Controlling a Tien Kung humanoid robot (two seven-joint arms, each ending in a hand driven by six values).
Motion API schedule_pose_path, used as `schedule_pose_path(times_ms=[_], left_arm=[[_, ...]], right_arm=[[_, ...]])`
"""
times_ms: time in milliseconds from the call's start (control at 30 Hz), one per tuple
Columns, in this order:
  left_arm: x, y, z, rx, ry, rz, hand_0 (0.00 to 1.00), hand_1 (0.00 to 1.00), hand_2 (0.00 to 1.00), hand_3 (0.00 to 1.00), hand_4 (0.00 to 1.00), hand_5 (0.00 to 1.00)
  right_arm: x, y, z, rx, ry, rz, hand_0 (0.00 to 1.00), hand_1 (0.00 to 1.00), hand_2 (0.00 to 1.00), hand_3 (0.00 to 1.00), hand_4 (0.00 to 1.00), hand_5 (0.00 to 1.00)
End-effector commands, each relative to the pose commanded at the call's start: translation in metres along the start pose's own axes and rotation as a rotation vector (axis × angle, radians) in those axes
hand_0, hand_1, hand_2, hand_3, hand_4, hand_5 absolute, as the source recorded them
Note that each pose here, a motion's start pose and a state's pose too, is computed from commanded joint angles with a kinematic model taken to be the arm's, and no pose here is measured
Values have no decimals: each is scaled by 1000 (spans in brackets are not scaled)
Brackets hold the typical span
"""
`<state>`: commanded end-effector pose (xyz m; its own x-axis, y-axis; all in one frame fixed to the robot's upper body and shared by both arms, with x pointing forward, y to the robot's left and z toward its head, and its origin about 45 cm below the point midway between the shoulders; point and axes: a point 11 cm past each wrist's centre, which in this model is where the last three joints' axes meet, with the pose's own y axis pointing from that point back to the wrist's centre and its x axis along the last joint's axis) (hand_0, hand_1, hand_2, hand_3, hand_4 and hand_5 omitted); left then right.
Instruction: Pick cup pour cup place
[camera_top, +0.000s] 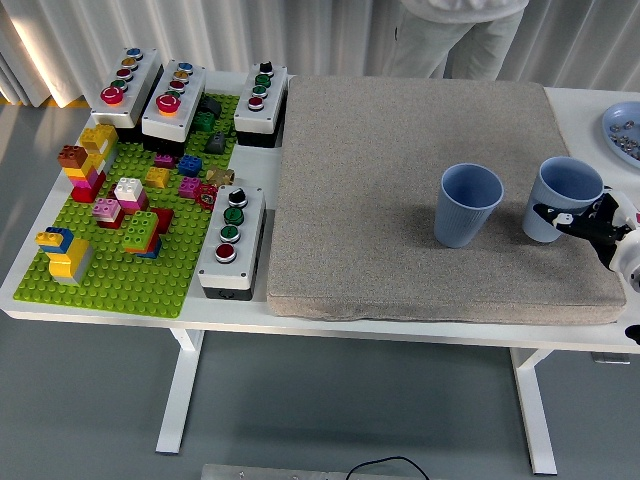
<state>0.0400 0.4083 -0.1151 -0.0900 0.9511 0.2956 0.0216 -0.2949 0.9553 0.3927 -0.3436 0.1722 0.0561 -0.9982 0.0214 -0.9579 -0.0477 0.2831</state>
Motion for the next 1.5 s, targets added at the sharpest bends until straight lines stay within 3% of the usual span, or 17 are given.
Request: schedule_pose_path(times_ms=[500,533,700,733,900,933,1100,1133,1500], left_arm=[[0,0,-2,3,-3,0,731,774,824,678,508,952],[0,0,-2,3,-3,0,730,774,824,678,507,952],[0,0,-1,1,-3,0,730,774,824,678,507,952],[0,0,-1,1,-3,0,731,775,824,678,507,952],[0,0,-1,1,-1,0,731,775,824,678,507,952],[0,0,-1,1,0,0,731,774,824,678,507,952],[0,0,0,-1,-1,0,731,774,824,678,507,952],[0,0,0,-1,-1,0,731,774,824,678,507,952],[0,0,0,0,0,0,731,774,824,678,507,953]], right_arm=[[-1,0,8,0,18,-9,856,683,537,555,631,30],[-1,0,8,0,17,-12,875,730,608,652,635,24],[1,0,6,-3,13,-23,875,730,608,652,635,24],[2,0,6,-3,13,-23,887,780,687,760,685,72],[1,0,7,-8,18,-42,887,780,687,760,685,72],[1,0,6,-8,19,-42,899,798,750,860,754,142],[2,0,6,-13,26,-52,899,798,750,860,754,142],[2,0,6,-14,27,-53,907,821,809,890,834,210],[2,0,8,-26,36,-66,915,837,846,918,859,237]])
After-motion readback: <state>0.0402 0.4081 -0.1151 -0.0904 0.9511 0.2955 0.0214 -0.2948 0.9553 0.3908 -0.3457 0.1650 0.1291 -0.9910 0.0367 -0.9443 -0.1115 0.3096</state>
